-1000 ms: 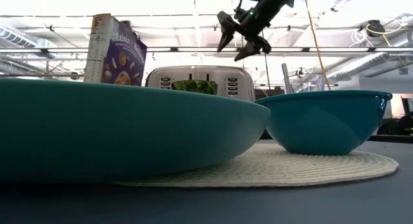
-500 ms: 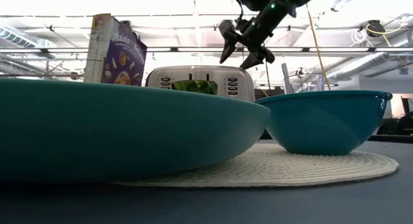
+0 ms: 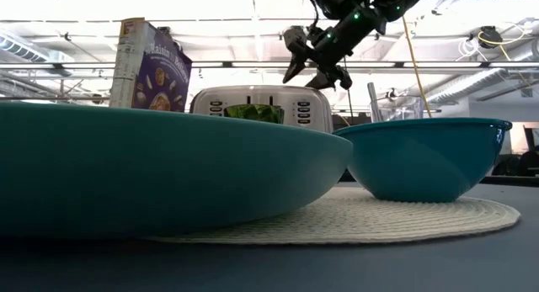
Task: Arrange a breakfast setting
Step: Put the bread on the green plate
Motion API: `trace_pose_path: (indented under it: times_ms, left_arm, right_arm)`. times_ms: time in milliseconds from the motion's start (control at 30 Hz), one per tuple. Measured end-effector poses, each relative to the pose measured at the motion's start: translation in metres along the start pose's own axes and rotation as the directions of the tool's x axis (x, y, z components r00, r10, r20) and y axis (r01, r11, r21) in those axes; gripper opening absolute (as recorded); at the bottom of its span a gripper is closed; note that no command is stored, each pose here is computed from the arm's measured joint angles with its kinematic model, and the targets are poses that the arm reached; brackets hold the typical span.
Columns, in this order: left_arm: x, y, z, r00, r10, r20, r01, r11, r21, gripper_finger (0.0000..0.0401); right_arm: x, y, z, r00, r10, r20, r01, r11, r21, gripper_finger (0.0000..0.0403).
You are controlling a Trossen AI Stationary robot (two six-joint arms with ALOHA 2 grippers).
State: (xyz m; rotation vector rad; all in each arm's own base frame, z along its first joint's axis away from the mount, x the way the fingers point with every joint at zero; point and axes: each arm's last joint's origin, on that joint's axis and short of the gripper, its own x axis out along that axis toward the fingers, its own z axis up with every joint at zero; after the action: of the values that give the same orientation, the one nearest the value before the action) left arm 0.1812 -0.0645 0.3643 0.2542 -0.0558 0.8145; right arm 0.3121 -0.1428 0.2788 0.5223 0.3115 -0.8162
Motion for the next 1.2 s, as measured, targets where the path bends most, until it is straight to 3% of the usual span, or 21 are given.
trace_pose_path:
  times_ms: [233, 667, 833, 1200]
  left_arm:
    - [0.000, 0.000, 0.000, 1.000, 0.000, 0.000, 0.000, 1.000, 0.000, 0.0395]
    - [0.000, 0.000, 0.000, 1.000, 0.000, 0.000, 0.000, 1.000, 0.000, 0.0395]
    - [0.000, 0.000, 0.000, 1.000, 0.000, 0.000, 0.000, 1.000, 0.000, 0.0395]
    - [0.000, 0.000, 0.000, 1.000, 0.000, 0.000, 0.000, 1.000, 0.000, 0.0395]
  right_arm:
    - [-0.001, 0.004, 0.005, 0.998, 0.067, 0.013, -0.066, 0.997, -0.050, 0.0228]
    - [-0.021, 0.013, 0.054, 1.000, 0.024, -0.010, -0.025, 0.991, -0.133, 0.0224]
    - [-0.018, 0.000, 0.048, 0.995, -0.048, -0.083, 0.040, 0.995, -0.096, 0.0224]
    - [-0.013, 0.002, 0.032, 0.996, -0.027, -0.086, 0.017, 0.994, -0.108, 0.0224]
